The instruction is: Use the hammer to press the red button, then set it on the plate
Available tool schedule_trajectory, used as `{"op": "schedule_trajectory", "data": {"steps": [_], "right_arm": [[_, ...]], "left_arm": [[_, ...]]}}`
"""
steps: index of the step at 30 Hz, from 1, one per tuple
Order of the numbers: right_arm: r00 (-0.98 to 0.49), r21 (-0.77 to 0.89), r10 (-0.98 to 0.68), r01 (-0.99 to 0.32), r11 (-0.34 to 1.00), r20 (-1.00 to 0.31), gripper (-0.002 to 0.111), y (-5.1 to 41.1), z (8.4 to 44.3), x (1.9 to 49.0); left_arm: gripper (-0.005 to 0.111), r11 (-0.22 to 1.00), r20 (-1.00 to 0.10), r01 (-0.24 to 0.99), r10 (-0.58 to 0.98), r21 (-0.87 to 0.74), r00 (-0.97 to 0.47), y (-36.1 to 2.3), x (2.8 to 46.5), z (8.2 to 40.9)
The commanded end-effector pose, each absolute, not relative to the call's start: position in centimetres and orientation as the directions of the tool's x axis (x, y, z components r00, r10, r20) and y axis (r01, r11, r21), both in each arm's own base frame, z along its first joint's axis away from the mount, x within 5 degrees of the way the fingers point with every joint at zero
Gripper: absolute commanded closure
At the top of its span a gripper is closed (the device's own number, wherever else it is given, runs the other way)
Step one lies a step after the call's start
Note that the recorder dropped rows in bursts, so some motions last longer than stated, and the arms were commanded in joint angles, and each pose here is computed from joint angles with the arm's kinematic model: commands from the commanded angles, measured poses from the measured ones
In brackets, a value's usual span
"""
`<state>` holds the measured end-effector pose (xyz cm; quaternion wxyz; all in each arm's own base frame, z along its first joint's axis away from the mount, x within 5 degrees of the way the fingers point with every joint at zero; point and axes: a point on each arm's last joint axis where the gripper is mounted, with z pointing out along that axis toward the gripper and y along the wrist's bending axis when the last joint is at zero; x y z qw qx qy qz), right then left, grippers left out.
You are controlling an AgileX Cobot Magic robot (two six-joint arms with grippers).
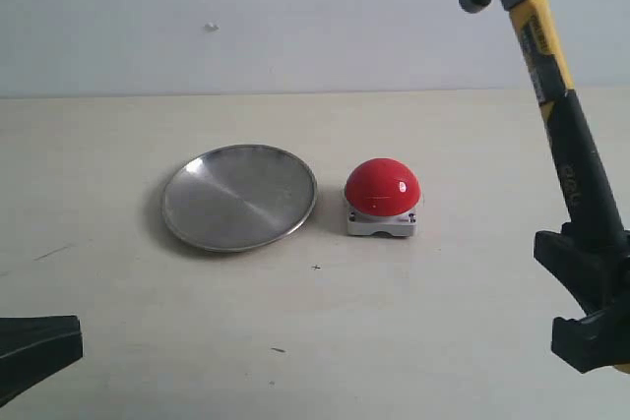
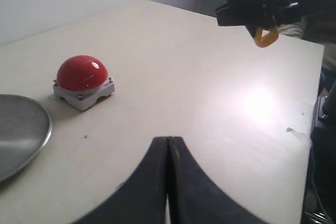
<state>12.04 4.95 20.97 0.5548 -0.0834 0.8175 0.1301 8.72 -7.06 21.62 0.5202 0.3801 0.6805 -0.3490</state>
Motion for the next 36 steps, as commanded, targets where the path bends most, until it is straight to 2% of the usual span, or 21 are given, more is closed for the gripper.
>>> {"op": "schedule_trajectory", "data": {"steps": [1, 3, 9, 14, 20, 25, 28, 30, 32, 36], "right_arm": [[-0.271, 0.131, 0.052, -0.282, 0.95, -0.961, 0.108, 4.4, 22.5, 11.3], [-0.268, 0.15, 0.073, -0.278, 0.949, -0.961, 0.108, 4.3, 22.6, 11.2], [-0.348, 0.181, 0.051, -0.353, 0.918, -0.936, 0.108, 5.2, 22.5, 11.0], [-0.322, 0.177, 0.055, -0.364, 0.914, -0.945, 0.108, 5.9, 24.6, 12.1], [-0.2, 0.005, -0.077, -0.379, 0.925, -0.977, 0.108, 6.7, 27.8, 14.4], [-0.173, -0.126, -0.167, -0.225, 0.966, -0.971, 0.108, 5.8, 28.1, 16.2], [-0.275, -0.222, -0.233, -0.071, 0.972, -0.933, 0.108, 4.4, 27.1, 16.9], [-0.379, -0.229, -0.189, 0.063, 0.971, -0.906, 0.108, 3.5, 27.1, 17.4], [-0.431, -0.357, -0.278, 0.113, 0.927, -0.859, 0.108, 3.0, 27.6, 18.0], [-0.444, -0.387, -0.287, 0.151, 0.91, -0.849, 0.108, 3.0, 28.1, 18.6]], "left_arm": [[0.107, 0.502, -0.995, 0.865, 0.087, -0.006, -0.058, -7.0, 9.2, 22.6], [0.107, 0.536, -0.999, 0.843, 0.012, -0.033, -0.047, -6.9, 9.5, 23.2], [0.107, 0.537, -0.999, 0.843, 0.013, -0.025, -0.038, -6.8, 9.6, 23.5], [0.107, 0.527, -0.999, 0.85, 0.033, -0.018, -0.041, -6.9, 9.5, 23.3], [0.107, 0.498, -0.994, 0.867, 0.093, 0.003, -0.05, -7.0, 9.2, 22.8], [0.107, 0.496, -0.994, 0.868, 0.097, 0.005, -0.05, -7.0, 9.2, 22.7], [0.107, 0.496, -0.994, 0.868, 0.097, 0.005, -0.05, -7.0, 9.2, 22.7], [0.107, 0.496, -0.994, 0.868, 0.097, 0.005, -0.05, -7.0, 9.2, 22.7], [0.107, 0.496, -0.994, 0.868, 0.097, 0.005, -0.05, -7.0, 9.2, 22.7], [0.107, 0.496, -0.994, 0.868, 0.097, 0.005, -0.05, -7.0, 9.2, 22.7]]}}
